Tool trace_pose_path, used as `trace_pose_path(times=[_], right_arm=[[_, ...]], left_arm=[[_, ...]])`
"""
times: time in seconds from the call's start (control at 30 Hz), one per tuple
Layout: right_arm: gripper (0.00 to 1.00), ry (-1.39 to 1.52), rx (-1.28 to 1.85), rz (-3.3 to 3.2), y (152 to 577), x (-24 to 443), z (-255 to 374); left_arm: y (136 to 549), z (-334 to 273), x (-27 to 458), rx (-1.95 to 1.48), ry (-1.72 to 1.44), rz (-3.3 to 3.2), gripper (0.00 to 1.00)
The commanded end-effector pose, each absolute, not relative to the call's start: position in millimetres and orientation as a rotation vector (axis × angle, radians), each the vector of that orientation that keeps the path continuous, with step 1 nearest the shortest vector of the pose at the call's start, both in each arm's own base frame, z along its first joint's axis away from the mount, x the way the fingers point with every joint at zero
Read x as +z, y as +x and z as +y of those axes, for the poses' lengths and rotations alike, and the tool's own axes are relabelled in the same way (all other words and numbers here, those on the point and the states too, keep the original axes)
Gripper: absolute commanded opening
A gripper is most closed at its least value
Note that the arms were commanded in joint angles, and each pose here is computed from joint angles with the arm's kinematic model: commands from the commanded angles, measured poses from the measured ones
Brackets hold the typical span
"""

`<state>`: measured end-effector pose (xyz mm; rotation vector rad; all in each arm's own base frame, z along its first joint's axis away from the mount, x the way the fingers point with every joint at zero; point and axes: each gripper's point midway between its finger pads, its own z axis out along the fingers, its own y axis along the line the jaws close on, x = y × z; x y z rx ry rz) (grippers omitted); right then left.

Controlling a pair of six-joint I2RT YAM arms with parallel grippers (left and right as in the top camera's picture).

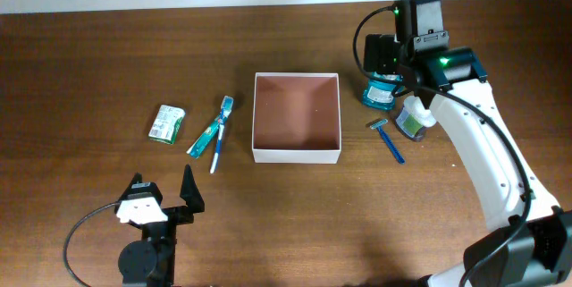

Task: Pack container
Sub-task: 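Reach the right gripper to the teal mouthwash bottle cap and grasp it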

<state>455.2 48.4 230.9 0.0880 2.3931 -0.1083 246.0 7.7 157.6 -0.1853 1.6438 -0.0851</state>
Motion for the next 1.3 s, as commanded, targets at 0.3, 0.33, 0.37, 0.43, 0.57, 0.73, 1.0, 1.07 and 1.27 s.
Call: trace_pose_path(times=[0.3,0.33,0.37,0.43,0.57,0.73,1.0,1.07,1.27], right_arm=[[0.99,0.07,-0.058,2.381,465,229,56],[0.99,0.07,-0.058,2.382,466,228,56],[0.99,0.07,-0.058,2.384,467,227,56],[0.99,0.07,-0.058,2.386,469,224,56],[1.0,0.07,-0.067,2.403,474,213,57],[0.99,0.063,-0.087,2.465,479,183,57],[0.92,0.058,-0.101,2.512,482,160,58],[0.84,0.057,-0.102,2.515,482,159,58],[0.66,0.061,-0.111,2.523,480,158,56]], left_arm=[[246,7,157,-0.077,-0.163,1.642,0.99],[246,7,157,-0.077,-0.164,1.642,0.99],[246,7,157,-0.077,-0.164,1.642,1.0],[246,7,157,-0.077,-0.163,1.642,0.99],[246,7,157,-0.077,-0.164,1.642,0.99],[246,7,157,-0.077,-0.164,1.642,0.99],[246,7,157,-0.077,-0.164,1.642,0.99],[246,7,157,-0.077,-0.164,1.642,0.99],[246,7,157,-0.077,-0.164,1.642,0.99]])
